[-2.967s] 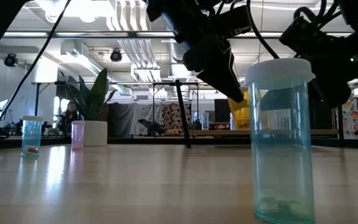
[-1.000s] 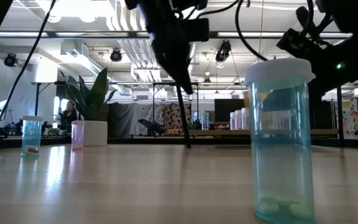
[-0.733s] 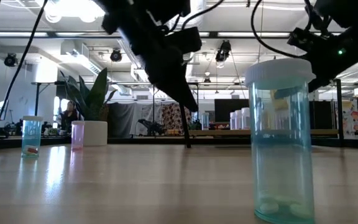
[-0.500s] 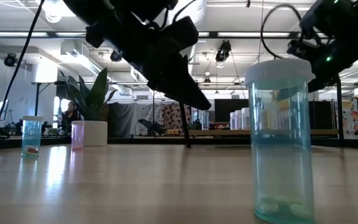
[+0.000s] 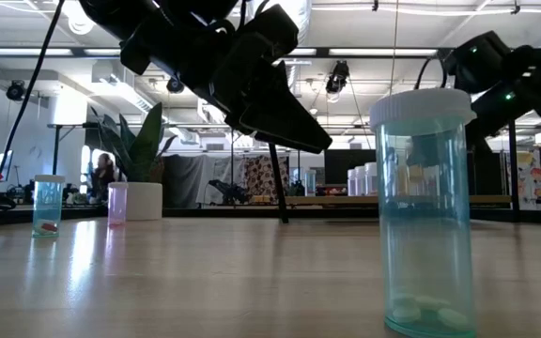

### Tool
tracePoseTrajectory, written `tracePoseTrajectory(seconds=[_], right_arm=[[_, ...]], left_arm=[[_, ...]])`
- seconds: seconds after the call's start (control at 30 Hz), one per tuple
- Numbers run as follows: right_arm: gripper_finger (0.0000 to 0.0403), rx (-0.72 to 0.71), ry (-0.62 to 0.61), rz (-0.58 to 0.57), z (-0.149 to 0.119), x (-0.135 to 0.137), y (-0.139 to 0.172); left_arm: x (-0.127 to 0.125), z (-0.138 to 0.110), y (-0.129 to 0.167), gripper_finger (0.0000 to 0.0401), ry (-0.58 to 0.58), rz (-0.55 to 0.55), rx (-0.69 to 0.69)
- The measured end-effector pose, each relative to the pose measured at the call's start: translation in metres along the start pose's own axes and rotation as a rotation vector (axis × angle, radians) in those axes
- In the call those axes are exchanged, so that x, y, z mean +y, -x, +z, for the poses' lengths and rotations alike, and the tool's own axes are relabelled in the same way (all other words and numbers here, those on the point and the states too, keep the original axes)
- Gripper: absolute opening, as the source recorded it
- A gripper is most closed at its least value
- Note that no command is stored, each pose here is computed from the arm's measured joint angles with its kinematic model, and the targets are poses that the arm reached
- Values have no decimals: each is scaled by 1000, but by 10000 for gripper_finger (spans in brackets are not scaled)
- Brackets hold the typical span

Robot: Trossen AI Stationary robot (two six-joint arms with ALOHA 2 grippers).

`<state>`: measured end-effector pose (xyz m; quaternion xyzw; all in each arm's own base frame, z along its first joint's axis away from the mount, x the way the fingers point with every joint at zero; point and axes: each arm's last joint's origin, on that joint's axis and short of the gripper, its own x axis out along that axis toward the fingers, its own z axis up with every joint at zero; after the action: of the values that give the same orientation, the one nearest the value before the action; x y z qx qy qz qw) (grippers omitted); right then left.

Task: Pick and place medicine bottles onto shelf by color
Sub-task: Put the left orange pill bottle on the shelf aligned with the other orange pill bottle

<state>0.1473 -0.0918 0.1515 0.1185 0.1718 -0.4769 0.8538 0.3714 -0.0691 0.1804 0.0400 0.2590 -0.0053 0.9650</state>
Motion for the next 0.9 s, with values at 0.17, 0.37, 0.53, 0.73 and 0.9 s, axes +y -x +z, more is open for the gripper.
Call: tracePoseTrajectory(seconds=[0.17,0.37,0.53,0.73,0.9], right_arm=[[182,38,28,-32,2,-2,-11],[184,78,104,-63,10,4,-27],[191,112,122,-102,13,3,-41],[228,133,143,-114,15,2,-47],[250,116,153,-109,19,1,-43]], left_arm=[[0,0,0,290,0,0,0],[0,0,0,290,0,0,0],[0,0,0,290,-1,-1,1],[0,-1,0,290,0,-1,2],[-1,-1,0,290,1,-1,2]])
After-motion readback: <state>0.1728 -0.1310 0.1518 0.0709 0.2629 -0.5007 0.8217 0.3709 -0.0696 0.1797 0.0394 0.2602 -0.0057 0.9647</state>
